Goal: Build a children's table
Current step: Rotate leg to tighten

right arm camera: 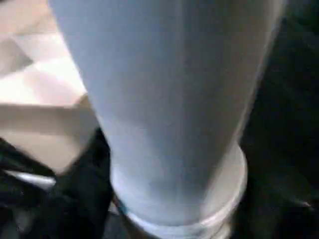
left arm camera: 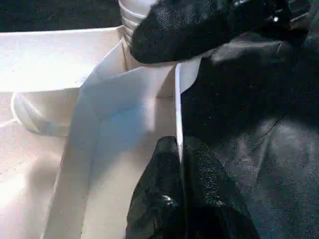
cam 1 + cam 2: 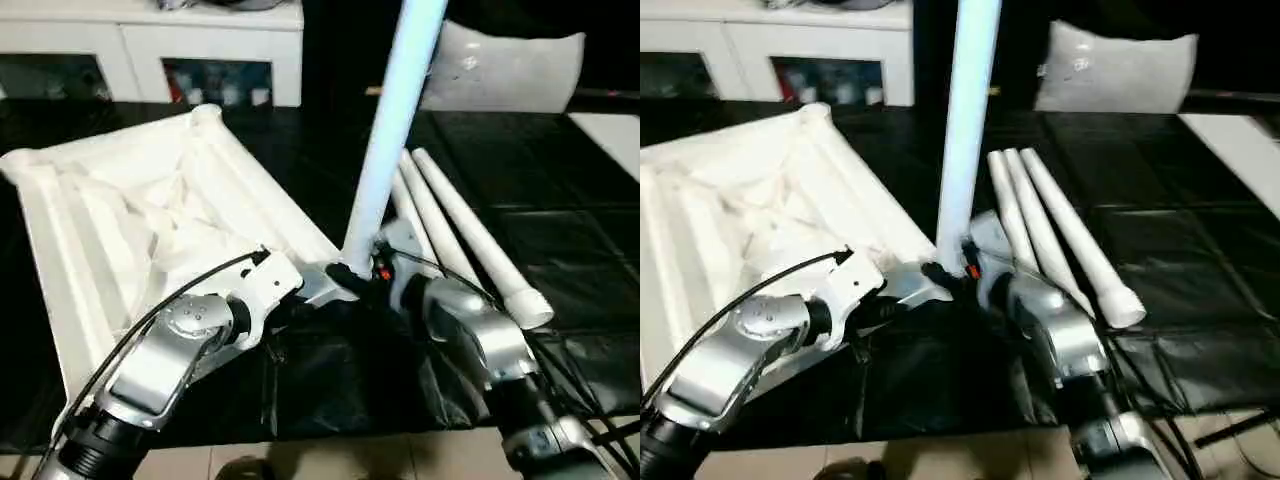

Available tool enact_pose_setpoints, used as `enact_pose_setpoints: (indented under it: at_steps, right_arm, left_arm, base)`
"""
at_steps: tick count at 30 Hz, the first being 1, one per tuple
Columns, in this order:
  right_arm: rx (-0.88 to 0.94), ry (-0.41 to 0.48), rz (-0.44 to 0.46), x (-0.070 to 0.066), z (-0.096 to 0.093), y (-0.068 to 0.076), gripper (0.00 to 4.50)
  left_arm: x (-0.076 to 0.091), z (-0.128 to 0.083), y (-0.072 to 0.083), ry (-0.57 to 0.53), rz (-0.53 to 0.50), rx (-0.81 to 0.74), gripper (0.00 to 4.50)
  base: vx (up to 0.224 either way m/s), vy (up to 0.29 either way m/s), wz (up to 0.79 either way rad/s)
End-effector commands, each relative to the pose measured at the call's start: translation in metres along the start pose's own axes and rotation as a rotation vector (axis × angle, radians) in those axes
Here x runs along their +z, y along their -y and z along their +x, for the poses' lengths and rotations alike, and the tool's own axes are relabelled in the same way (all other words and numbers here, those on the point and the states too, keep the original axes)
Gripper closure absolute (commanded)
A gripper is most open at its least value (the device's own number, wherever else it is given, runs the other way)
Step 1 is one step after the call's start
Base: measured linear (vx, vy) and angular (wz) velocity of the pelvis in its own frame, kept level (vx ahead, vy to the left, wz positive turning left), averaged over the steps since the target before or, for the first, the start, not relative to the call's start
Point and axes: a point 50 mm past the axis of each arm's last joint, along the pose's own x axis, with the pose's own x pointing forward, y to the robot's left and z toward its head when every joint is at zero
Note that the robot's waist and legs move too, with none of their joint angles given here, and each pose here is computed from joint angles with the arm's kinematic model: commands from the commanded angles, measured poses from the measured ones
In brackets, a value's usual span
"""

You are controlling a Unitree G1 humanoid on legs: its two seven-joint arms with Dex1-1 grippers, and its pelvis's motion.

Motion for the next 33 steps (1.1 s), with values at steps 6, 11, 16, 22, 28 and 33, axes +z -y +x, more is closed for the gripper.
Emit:
enact_pose_setpoints:
  at_steps: [6,11,16,22,28,33]
  right_arm:
    - [-0.008,-0.037,0.011,-0.016,-0.019,0.008,0.26]
    - [0.022,-0.008,-0.006,-0.011,-0.027,0.01,0.07]
    - [0.062,0.02,-0.057,-0.003,-0.036,0.013,0.07]
    - [0.133,0.001,-0.127,0.004,-0.045,0.016,0.07]
    - [0.216,-0.032,-0.187,0.007,-0.048,0.016,0.07]
    - [0.331,-0.048,-0.232,0.011,-0.045,0.012,0.07]
  left_arm:
    - [0.014,-0.007,-0.013,0.05,0.072,0.011,4.5]
    - [0.013,-0.007,-0.017,0.043,0.091,-0.012,4.5]
    - [0.008,-0.007,-0.02,0.01,0.133,-0.059,4.5]
    - [0.005,-0.007,-0.017,-0.001,0.188,-0.154,4.5]
    - [0.005,-0.008,-0.012,-0.005,0.257,-0.269,4.5]
    - [0.006,-0.007,-0.008,-0.014,0.322,-0.365,4.5]
  base:
    - [0.0,0.0,0.0]
    - [0.0,0.0,0.0]
    - [0.0,0.0,0.0]
    - [0.0,0.0,0.0]
    - [0.0,0.0,0.0]
    - [0.0,0.0,0.0]
